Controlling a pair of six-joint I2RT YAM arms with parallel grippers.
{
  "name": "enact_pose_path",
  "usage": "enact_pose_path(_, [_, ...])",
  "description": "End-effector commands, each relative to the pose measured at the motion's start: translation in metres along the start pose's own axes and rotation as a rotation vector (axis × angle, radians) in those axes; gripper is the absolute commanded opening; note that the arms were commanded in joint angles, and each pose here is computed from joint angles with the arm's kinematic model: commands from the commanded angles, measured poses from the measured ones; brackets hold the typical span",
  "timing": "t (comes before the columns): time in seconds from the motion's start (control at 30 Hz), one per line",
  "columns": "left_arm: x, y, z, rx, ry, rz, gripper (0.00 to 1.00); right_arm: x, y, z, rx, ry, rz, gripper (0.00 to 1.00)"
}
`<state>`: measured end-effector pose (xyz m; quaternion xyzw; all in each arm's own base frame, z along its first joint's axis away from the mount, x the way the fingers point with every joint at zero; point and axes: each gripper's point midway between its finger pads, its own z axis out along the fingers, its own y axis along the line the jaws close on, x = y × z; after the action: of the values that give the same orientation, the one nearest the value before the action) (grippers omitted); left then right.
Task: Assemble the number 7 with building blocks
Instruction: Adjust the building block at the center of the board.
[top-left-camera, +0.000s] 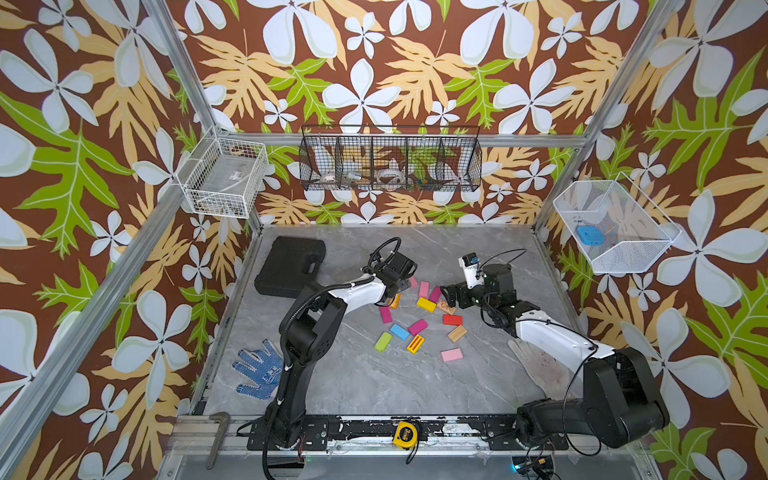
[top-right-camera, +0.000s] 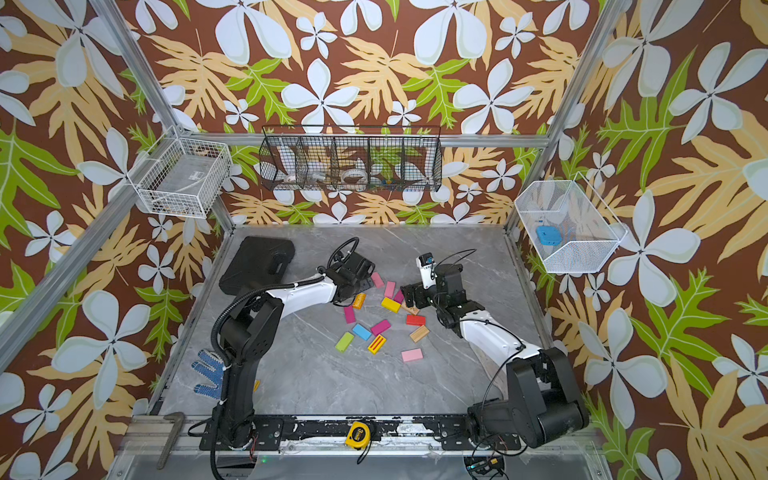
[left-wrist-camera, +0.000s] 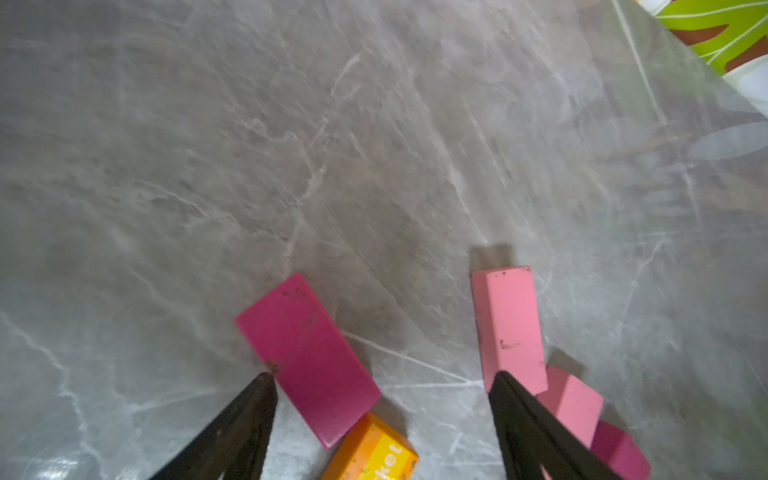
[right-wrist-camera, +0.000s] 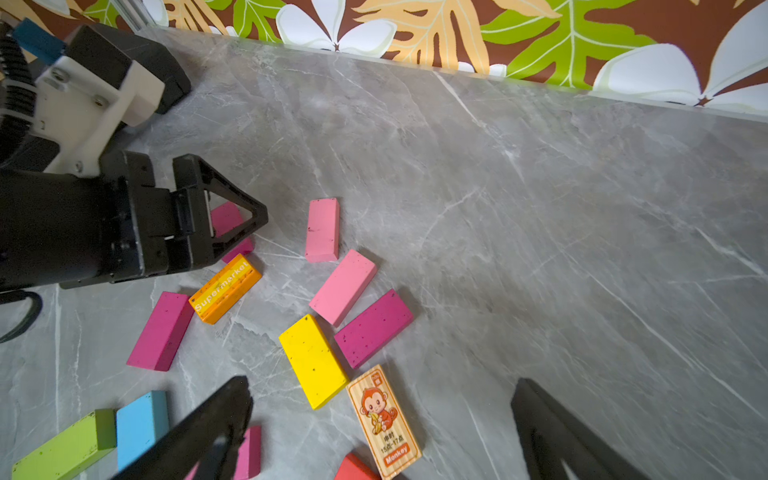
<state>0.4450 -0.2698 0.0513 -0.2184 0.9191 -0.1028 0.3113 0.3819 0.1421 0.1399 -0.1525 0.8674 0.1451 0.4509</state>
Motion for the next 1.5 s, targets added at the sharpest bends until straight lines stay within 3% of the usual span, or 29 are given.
enact_pose_path(0.0, [-0.002, 0.012, 0.002, -0.060, -0.017, -0.023, 0.83, 0.000, 0.003, 0.002, -0.018, 0.002, -0.005, 0.97])
enact_pose_path(0.83, [-0.010, 0.033, 0.027, -0.172, -0.025, 0.062, 0.61, -0.001, 0.006, -0.001, -0.034, -0.004, -0.005, 0.97])
enact_pose_path(1.07, [-0.012, 0.048, 0.026, -0.176, -0.011, 0.086, 0.60, -0.003, 0.007, -0.001, -0.043, -0.006, -0.005, 0.97])
enact_pose_path(1.47, [-0.005, 0.029, 0.035, -0.092, 0.080, 0.352, 0.56, -0.002, 0.010, 0.005, -0.064, 0.017, 0.002, 0.97])
